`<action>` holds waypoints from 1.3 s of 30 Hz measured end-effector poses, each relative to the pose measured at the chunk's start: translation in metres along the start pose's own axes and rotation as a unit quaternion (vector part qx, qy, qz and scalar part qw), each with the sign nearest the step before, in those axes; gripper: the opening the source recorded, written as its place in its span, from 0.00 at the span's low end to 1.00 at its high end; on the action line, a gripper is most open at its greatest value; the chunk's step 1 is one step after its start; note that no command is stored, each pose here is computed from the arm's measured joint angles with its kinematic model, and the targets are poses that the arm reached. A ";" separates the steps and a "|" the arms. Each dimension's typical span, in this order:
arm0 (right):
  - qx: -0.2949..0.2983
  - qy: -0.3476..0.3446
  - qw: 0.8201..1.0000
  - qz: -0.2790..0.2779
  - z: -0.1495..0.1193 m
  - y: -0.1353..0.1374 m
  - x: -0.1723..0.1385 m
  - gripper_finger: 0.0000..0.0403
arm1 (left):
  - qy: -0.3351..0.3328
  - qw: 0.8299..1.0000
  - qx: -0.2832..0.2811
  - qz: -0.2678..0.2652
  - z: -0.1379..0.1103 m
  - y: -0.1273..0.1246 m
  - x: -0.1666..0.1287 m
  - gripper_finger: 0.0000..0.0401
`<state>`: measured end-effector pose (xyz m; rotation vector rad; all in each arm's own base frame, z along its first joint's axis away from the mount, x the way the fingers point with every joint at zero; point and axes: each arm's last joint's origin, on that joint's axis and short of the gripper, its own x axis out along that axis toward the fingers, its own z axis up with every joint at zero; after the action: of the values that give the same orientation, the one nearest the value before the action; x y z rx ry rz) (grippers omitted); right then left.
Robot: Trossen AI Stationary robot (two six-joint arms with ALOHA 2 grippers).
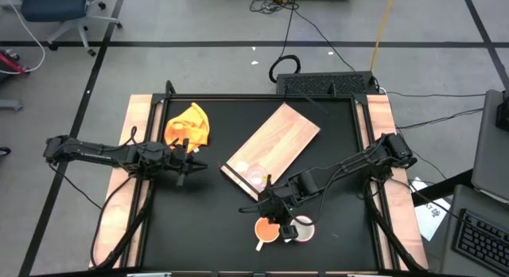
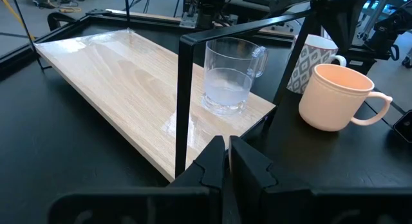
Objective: Stack small to large cups/mugs on shelf
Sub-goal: Put the orange mug on the shelf
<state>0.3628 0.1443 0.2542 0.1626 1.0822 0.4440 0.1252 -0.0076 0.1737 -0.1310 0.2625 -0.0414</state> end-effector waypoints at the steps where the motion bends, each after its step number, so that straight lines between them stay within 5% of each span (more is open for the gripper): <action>1: 0.000 -0.002 1.000 0.000 0.000 0.000 0.000 0.00 | 0.000 1.000 0.000 0.000 0.000 0.000 0.000 0.06; 12: -0.012 -0.002 1.000 0.000 0.000 0.000 0.000 0.02 | 0.003 1.000 0.000 0.000 0.000 0.000 0.000 0.06; 27: -0.015 -0.017 1.000 0.004 0.003 0.001 0.000 0.33 | 0.008 1.000 -0.001 0.001 -0.002 0.000 0.000 0.06; 39: 0.085 0.021 0.996 -0.021 -0.003 -0.016 -0.004 0.33 | 0.009 1.000 -0.002 0.001 -0.002 0.000 0.000 0.06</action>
<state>0.3633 0.1275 0.2507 0.2823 1.1636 0.3185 0.1248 -0.0075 0.1720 -0.1337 0.2800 -0.0393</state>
